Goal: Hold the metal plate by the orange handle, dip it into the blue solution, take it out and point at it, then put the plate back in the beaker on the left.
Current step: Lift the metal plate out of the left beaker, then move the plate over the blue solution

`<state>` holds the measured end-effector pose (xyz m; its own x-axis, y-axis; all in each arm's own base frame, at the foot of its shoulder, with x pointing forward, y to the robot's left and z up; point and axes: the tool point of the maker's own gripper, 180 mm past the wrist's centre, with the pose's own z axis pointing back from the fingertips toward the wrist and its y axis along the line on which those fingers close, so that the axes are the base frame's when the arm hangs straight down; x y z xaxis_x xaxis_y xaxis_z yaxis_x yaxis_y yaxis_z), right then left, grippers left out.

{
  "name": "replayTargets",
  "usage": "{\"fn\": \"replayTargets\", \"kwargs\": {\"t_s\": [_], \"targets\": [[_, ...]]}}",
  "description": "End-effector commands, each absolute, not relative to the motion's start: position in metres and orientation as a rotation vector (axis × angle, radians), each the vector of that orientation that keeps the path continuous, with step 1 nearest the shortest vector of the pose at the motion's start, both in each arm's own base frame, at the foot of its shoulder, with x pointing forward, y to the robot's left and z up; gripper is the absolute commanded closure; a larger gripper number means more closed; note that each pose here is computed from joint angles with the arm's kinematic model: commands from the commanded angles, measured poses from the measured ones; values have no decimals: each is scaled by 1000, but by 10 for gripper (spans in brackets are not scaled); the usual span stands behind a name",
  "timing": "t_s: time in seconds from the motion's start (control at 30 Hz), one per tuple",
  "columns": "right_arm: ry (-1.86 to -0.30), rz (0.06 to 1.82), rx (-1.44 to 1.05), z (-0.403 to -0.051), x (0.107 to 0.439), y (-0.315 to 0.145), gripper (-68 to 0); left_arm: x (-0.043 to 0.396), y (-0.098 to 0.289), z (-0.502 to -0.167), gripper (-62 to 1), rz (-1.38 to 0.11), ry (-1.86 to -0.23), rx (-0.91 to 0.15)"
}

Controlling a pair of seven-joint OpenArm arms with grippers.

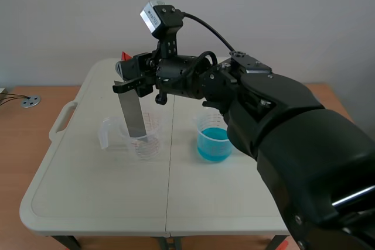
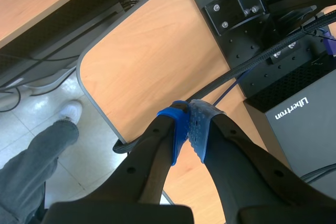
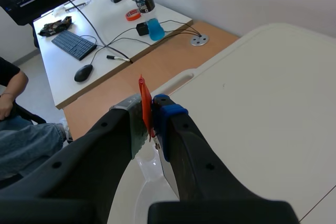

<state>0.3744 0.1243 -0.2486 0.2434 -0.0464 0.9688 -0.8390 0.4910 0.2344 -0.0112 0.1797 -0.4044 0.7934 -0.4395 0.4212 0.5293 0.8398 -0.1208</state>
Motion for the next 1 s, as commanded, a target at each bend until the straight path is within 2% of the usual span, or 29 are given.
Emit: {"fn": "replayTargets", "kwargs": {"t_s": [0.0,0.37,0.97], "targets": [[-1292,694,934,-222,376,129,-15,-12,175,-402,-21,-521,-398,-253],[-1359,799,854,-202,365,128,-15,-7,171,-399,-21,-508,-430,-269],[-1433,900,775,-146,349,124,-15,-7,171,-399,-21,-508,-431,-270]]}}
